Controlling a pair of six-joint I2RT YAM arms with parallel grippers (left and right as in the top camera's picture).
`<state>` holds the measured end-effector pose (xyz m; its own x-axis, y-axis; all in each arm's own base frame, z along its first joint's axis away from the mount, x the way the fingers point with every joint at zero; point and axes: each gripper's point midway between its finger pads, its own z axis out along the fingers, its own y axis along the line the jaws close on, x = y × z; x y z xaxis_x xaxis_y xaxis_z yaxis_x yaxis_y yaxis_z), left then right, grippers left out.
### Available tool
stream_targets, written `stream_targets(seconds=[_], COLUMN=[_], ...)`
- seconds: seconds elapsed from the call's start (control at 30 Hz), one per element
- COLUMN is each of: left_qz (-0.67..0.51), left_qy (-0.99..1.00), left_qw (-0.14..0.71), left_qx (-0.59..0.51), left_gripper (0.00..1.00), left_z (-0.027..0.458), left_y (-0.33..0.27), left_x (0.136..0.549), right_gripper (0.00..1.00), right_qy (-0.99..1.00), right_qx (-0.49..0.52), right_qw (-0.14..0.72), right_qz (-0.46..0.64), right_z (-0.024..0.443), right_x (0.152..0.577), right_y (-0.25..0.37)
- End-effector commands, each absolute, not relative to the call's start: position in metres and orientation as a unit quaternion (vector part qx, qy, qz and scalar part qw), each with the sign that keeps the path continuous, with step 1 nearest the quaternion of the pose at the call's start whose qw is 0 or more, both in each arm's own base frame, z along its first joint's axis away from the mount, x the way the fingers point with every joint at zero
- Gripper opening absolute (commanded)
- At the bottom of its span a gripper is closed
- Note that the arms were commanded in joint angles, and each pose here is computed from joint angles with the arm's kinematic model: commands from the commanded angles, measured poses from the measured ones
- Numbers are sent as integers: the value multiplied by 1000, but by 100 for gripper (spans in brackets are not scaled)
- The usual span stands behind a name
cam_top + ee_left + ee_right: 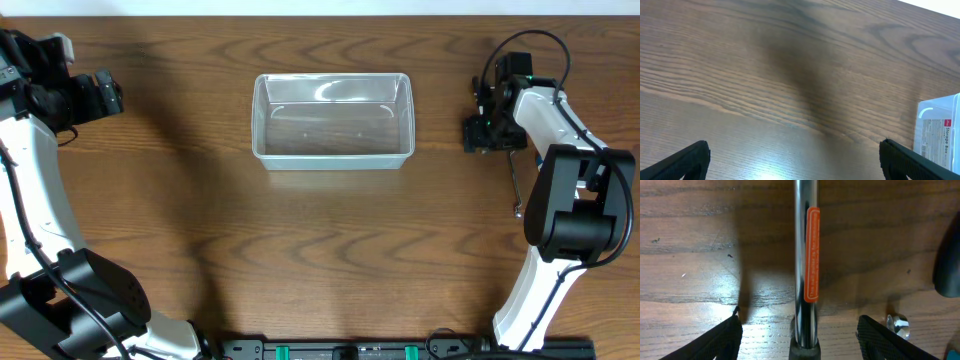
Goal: Pack container
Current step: 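Lower the right gripper onto the black-handled tool near the pliers, then close the right gripper on the black-handled tool and lift it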
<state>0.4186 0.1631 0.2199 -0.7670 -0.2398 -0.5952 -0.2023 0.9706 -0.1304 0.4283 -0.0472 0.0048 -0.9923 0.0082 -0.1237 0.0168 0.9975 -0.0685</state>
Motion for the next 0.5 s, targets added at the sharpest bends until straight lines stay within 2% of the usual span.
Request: stream_targets(seconds=[0.0,0.47], left_qz=[-34,-34], left_qy=[937,937], left_qw=[327,327], left_qx=[-117,-117], left_gripper=[98,98], left_z=[225,225], left_y=[162,162], left_x=[421,421], right_gripper=[74,73], right_qy=[998,997], right_qx=[20,28], right_qw=[57,57], right_qz=[-32,-32], right_z=[2,0], right_x=[426,425], right_y=[-49,-49])
